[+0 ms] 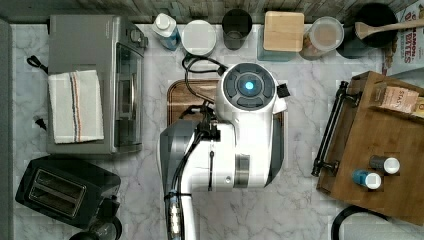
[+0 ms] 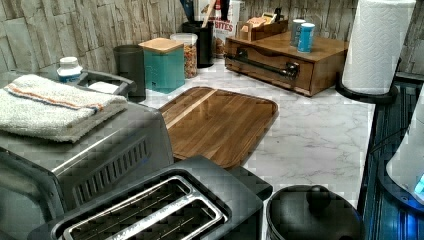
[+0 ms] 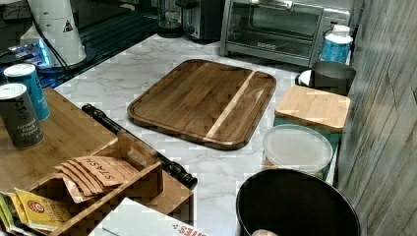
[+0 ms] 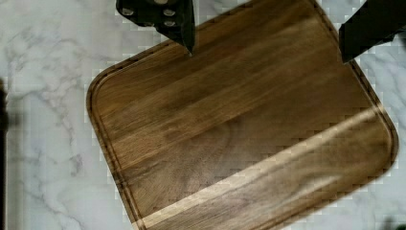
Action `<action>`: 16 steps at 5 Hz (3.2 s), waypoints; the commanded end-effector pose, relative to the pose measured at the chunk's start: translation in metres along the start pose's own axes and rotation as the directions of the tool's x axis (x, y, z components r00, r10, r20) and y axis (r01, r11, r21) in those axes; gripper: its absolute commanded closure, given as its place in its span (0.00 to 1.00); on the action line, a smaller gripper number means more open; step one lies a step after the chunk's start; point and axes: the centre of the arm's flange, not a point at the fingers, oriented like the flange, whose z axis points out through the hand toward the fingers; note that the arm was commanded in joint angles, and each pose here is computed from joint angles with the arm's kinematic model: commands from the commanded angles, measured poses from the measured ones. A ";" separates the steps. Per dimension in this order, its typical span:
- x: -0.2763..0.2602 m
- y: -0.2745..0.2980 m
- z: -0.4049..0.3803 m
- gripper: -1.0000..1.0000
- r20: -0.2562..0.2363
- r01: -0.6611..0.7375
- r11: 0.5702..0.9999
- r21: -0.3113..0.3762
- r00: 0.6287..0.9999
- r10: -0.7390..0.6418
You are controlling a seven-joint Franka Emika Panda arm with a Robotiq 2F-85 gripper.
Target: Open the drawer.
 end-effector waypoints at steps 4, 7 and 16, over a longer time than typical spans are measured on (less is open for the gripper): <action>0.095 0.209 0.016 0.00 -0.148 0.102 0.993 -0.060 0.983 -0.110; 0.118 0.241 0.060 0.00 -0.285 0.116 0.988 -0.104 0.948 -0.141; 0.144 0.293 0.147 0.00 -0.195 -0.008 0.995 -0.101 0.981 -0.011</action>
